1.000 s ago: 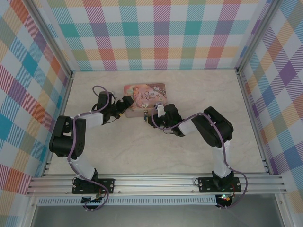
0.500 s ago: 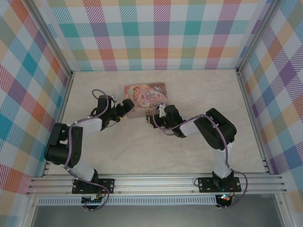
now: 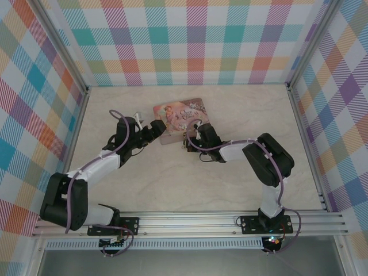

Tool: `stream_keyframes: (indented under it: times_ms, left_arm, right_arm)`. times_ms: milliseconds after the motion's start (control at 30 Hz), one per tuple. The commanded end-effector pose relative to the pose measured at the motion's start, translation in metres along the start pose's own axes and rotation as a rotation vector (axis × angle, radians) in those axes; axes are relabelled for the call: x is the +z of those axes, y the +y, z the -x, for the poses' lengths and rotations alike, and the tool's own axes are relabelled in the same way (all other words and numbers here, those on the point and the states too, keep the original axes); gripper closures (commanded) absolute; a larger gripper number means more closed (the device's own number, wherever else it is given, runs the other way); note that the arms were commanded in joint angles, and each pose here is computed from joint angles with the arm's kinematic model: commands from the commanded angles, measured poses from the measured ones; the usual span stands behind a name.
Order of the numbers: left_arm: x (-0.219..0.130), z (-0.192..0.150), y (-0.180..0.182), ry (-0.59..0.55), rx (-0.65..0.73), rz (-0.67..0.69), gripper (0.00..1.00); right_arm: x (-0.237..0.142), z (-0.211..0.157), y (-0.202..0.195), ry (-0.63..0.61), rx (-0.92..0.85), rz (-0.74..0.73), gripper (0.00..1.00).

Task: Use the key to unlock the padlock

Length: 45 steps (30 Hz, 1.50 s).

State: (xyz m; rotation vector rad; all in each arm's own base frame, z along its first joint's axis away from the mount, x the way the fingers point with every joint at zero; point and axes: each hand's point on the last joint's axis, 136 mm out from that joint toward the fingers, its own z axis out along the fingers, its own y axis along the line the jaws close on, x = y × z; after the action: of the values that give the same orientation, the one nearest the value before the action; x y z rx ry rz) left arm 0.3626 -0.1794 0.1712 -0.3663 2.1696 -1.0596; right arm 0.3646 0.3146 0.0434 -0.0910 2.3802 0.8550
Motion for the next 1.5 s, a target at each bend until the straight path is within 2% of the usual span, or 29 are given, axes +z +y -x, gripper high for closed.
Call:
stream_keyframes:
  times_ms: [0,200,433,600,1033,1467]
  left_arm:
    - [-0.003,0.008,-0.026,-0.02,0.07,-0.018,0.07]
    - [0.027,0.015,-0.047,0.016,0.113,-0.055,0.07]
    - [0.074,0.015,-0.042,0.062,0.147,-0.054,0.09]
    - [0.091,0.007,-0.027,0.095,0.16,-0.026,0.1]
    - [0.092,-0.041,0.011,0.179,0.108,0.032,0.11]
    - [0.099,-0.06,0.032,0.203,0.069,0.045,0.11]
  right_arm:
    - [-0.007,-0.009,-0.016,0.033,0.048,-0.072,0.94]
    - [-0.009,-0.006,-0.014,0.023,0.074,-0.059,0.94]
    - [-0.01,-0.004,-0.018,0.023,0.134,-0.078,0.94]
    - [-0.009,-0.003,-0.019,0.019,0.202,-0.08,0.94]
    - [-0.018,0.019,-0.036,-0.037,0.341,-0.074,0.94]
    - [-0.025,0.037,-0.048,-0.066,0.414,-0.098,0.93]
